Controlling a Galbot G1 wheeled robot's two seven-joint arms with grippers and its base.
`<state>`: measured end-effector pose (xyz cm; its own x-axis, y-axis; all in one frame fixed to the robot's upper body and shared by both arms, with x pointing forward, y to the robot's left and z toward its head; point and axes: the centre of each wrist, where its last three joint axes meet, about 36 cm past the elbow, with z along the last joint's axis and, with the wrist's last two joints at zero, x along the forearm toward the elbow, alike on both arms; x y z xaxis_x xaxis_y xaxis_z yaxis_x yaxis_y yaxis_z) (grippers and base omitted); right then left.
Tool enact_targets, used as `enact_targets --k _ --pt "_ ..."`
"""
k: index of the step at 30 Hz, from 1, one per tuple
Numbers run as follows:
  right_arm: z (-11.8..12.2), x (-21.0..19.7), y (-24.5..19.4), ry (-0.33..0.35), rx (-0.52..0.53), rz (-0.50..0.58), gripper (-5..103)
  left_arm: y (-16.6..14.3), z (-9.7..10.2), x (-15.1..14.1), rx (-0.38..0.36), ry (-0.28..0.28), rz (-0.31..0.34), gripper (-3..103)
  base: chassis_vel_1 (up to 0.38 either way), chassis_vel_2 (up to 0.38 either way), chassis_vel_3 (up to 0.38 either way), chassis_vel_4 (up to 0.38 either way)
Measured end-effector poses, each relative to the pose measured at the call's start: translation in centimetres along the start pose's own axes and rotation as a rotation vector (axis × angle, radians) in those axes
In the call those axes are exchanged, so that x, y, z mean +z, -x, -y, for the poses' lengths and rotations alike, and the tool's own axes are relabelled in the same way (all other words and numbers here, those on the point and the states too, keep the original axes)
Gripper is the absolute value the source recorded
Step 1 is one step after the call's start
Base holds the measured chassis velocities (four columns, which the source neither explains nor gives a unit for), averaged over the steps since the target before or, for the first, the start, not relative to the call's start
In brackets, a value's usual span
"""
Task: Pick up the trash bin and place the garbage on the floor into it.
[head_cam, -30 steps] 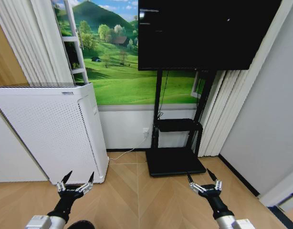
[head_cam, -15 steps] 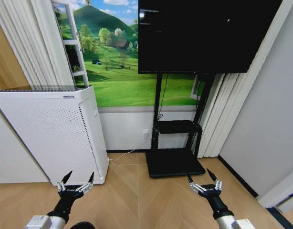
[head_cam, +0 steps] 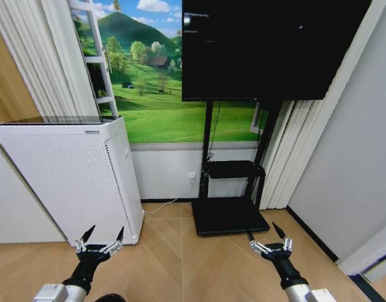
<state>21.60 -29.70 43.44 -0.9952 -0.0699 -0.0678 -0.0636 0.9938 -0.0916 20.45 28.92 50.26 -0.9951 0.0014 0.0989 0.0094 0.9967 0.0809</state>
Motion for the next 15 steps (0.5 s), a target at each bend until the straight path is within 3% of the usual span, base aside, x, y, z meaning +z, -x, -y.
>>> enact_targets --k 15 --pt "0.00 0.00 0.00 0.000 0.000 0.000 100 0.00 0.00 0.00 0.000 0.000 0.000 100 0.022 -0.017 -0.023 0.019"
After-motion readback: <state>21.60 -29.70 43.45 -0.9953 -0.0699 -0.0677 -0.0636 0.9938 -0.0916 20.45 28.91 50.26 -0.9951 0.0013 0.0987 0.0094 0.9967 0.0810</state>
